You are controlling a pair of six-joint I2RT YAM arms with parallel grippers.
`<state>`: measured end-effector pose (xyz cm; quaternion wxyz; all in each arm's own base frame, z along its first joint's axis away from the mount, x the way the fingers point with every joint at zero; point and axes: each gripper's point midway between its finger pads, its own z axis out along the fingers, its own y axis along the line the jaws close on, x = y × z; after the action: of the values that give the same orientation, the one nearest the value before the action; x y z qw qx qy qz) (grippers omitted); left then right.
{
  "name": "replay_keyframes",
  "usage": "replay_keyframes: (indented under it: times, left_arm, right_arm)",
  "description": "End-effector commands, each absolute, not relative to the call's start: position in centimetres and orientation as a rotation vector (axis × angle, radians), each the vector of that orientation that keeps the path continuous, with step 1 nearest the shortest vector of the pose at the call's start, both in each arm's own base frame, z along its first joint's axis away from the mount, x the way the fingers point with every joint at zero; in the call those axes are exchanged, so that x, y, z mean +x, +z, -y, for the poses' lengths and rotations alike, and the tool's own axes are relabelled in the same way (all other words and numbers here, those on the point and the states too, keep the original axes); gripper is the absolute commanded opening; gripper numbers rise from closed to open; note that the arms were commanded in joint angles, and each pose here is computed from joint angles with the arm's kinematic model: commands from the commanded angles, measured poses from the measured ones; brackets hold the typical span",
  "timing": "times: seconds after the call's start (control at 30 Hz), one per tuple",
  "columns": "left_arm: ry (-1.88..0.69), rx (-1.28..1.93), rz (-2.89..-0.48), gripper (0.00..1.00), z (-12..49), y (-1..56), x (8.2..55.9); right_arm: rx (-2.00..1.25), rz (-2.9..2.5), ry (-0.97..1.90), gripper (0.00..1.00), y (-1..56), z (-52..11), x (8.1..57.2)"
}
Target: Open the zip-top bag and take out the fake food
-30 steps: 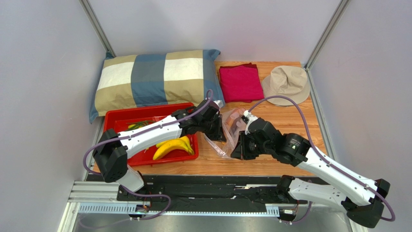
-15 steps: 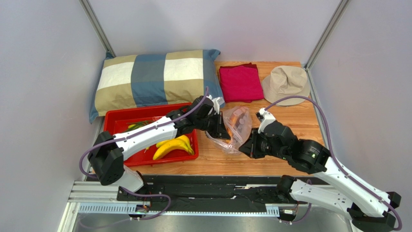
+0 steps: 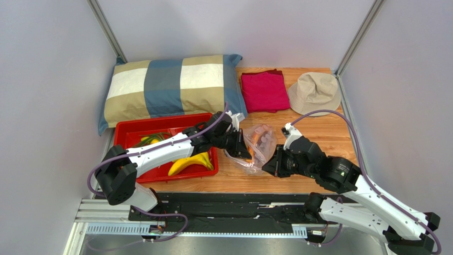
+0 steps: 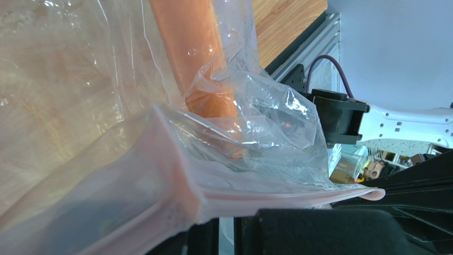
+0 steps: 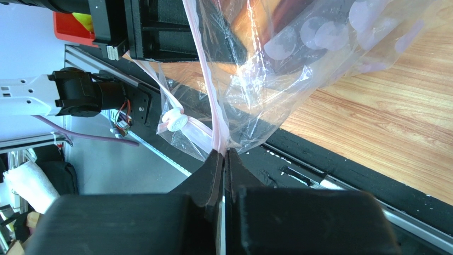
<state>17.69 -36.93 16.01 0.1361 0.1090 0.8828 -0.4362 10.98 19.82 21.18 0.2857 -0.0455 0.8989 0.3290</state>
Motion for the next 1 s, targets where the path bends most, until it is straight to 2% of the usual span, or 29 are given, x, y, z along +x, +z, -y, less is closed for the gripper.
replay_keyframes:
  times: [0.0, 0.17, 0.53, 0.6, 0.67, 0.73, 0.83, 0.87, 0.97]
  left_arm:
    - [-1.176, 0.234, -2.499, 0.08, 35.5, 15.9, 20.9]
    - [-1.203, 0.222, -2.522, 0.00, 35.9, 15.6, 20.8]
    - [-1.221, 0.306, -2.505, 0.00, 36.0, 16.2, 20.4]
    - [-1.211, 0.298, -2.520, 0.06, 35.9, 15.8, 20.3]
    - [-1.210, 0.281, -2.534, 0.17, 35.9, 15.4, 20.3]
    - [-1.212, 0.277, -2.545, 0.19, 36.0, 15.1, 20.3]
    - [-1.205, 0.277, -2.544, 0.17, 35.9, 15.0, 20.3]
    - [-1.205, 0.279, -2.540, 0.12, 36.0, 15.2, 20.4]
    - [-1.209, 0.292, -2.506, 0.07, 36.0, 15.8, 20.6]
  right_arm:
    - [-0.176, -2.553, 0.751, 0.00, 18.8, -17.2, 8.7]
    - [-0.179, -2.559, 0.752, 0.00, 18.5, -17.4, 8.7]
    - [-0.128, -2.561, 0.690, 0.00, 17.3, -15.5, 8.5]
    - [-0.116, -2.545, 0.709, 0.00, 17.4, -15.2, 8.2]
    - [-0.108, -2.541, 0.720, 0.00, 17.6, -15.1, 8.2]
    - [-0.103, -2.541, 0.725, 0.00, 17.7, -15.3, 8.2]
    - [-0.105, -2.537, 0.743, 0.00, 18.1, -15.7, 8.3]
    - [-0.103, -2.533, 0.751, 0.00, 18.2, -15.9, 8.4]
    - [-0.105, -2.531, 0.757, 0.00, 18.2, -16.1, 8.5]
